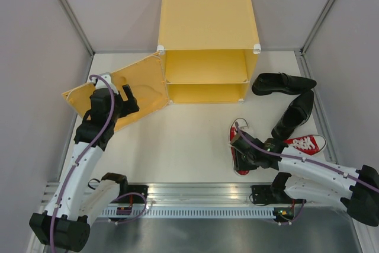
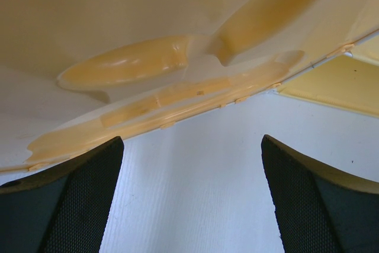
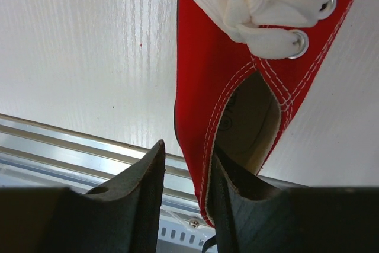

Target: Place and organize the shoes in the shoe cabinet

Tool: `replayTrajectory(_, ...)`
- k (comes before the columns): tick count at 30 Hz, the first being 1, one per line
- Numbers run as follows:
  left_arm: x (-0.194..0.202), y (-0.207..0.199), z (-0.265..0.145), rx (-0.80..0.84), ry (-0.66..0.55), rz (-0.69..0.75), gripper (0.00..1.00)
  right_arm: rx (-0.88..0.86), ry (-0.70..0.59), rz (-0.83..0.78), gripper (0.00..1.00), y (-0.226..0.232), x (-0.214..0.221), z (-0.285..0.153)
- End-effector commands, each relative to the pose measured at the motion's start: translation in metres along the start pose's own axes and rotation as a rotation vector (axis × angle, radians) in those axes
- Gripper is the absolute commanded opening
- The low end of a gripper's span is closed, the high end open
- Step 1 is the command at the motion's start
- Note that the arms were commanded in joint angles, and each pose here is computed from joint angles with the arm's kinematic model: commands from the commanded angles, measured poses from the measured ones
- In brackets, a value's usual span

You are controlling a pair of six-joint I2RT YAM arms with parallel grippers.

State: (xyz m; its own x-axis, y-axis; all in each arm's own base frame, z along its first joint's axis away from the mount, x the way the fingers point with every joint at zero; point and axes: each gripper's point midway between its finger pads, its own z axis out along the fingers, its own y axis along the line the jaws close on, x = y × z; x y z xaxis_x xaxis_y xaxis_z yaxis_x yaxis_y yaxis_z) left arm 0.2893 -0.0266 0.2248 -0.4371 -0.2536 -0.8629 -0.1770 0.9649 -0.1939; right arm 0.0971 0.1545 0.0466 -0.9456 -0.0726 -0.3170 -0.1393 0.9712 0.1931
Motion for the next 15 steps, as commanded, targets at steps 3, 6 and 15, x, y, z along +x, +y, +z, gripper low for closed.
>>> replayTrajectory(3,-0.005,0.000,-0.001,0.004,-0.022,0.028,1.00,0.061,0.048,0.009,0.41,-0.014,0.020,0.007)
replayTrajectory(6,-0.005,0.000,-0.001,0.002,-0.021,0.029,1.00,0.065,0.046,0.003,0.40,-0.014,0.022,0.014)
replayTrajectory(15,-0.005,0.001,-0.001,-0.002,-0.021,0.031,1.00,0.092,0.024,-0.076,0.06,-0.003,0.016,0.014)
